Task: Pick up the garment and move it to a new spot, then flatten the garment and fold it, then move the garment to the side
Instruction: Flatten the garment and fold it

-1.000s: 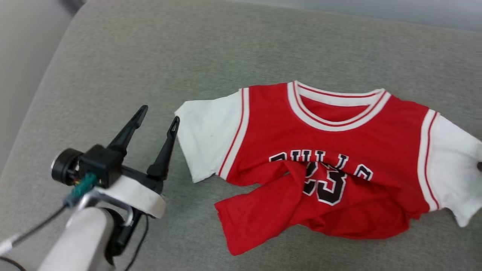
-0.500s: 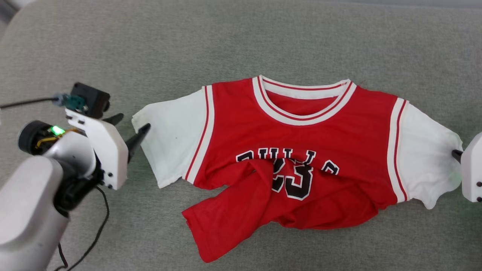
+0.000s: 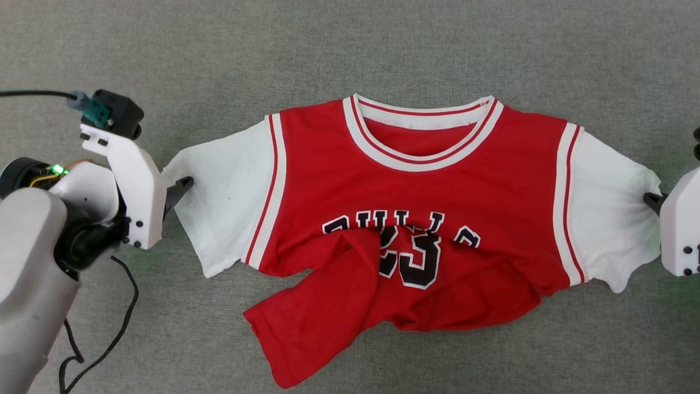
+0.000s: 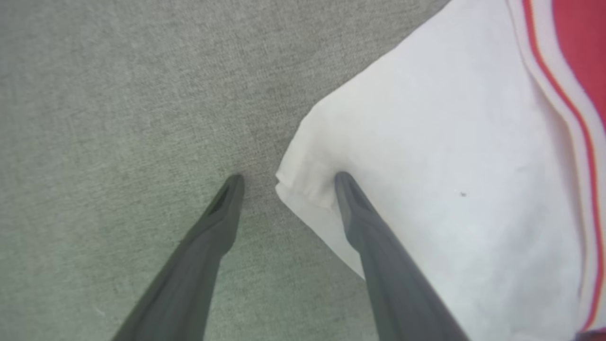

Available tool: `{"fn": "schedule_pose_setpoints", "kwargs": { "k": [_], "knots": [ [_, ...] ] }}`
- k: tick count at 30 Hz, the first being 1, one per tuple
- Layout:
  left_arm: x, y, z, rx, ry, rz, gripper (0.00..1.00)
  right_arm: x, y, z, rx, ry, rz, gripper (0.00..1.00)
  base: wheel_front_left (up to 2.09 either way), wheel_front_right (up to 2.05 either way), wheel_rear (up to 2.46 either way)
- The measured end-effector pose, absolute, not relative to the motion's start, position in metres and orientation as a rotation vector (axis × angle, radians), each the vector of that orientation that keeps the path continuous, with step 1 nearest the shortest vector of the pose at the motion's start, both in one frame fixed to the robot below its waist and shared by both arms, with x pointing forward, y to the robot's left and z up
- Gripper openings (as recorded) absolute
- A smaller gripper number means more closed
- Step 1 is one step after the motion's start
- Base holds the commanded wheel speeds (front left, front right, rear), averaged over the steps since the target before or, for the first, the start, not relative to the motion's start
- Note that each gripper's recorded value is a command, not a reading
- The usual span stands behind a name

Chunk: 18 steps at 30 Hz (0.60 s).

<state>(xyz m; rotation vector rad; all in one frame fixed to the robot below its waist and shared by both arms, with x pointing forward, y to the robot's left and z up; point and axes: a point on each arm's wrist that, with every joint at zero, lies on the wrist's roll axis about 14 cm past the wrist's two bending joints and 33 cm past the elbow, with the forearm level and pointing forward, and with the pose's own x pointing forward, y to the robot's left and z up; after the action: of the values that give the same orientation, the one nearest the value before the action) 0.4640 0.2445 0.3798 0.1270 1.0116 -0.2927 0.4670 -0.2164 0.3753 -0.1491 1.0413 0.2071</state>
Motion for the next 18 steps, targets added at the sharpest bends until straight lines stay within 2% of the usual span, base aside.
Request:
{"fn": "schedule_pose_setpoints", "kwargs": {
  "k": [4,5,6,7,11,18],
  "knots": [
    [0.466,0.237,0.374,0.115,1.048,-0.316,1.00,0.469,-0.218,0.372,-0.165,1.048,0.211,0.00,0.00,0.00,0.00],
    [0.465,0.236,0.372,0.117,1.063,-0.323,0.61,0.471,-0.218,0.372,-0.169,1.047,0.212,0.00,0.00,0.00,0.00],
    [0.464,0.234,0.370,0.122,1.073,-0.330,0.17,0.472,-0.218,0.372,-0.171,1.046,0.213,0.00,0.00,0.00,0.00],
    [0.463,0.232,0.369,0.119,1.081,-0.339,0.00,0.473,-0.217,0.372,-0.173,1.046,0.214,0.00,0.00,0.00,0.00],
    [0.462,0.218,0.369,0.097,1.065,-0.379,0.00,0.476,-0.216,0.374,-0.178,1.040,0.218,0.00,0.00,0.00,0.00],
    [0.474,0.209,0.402,0.114,0.855,-0.393,0.00,0.485,-0.222,0.404,-0.224,0.938,0.213,0.00,0.00,0.00,0.00]
  ]
}}
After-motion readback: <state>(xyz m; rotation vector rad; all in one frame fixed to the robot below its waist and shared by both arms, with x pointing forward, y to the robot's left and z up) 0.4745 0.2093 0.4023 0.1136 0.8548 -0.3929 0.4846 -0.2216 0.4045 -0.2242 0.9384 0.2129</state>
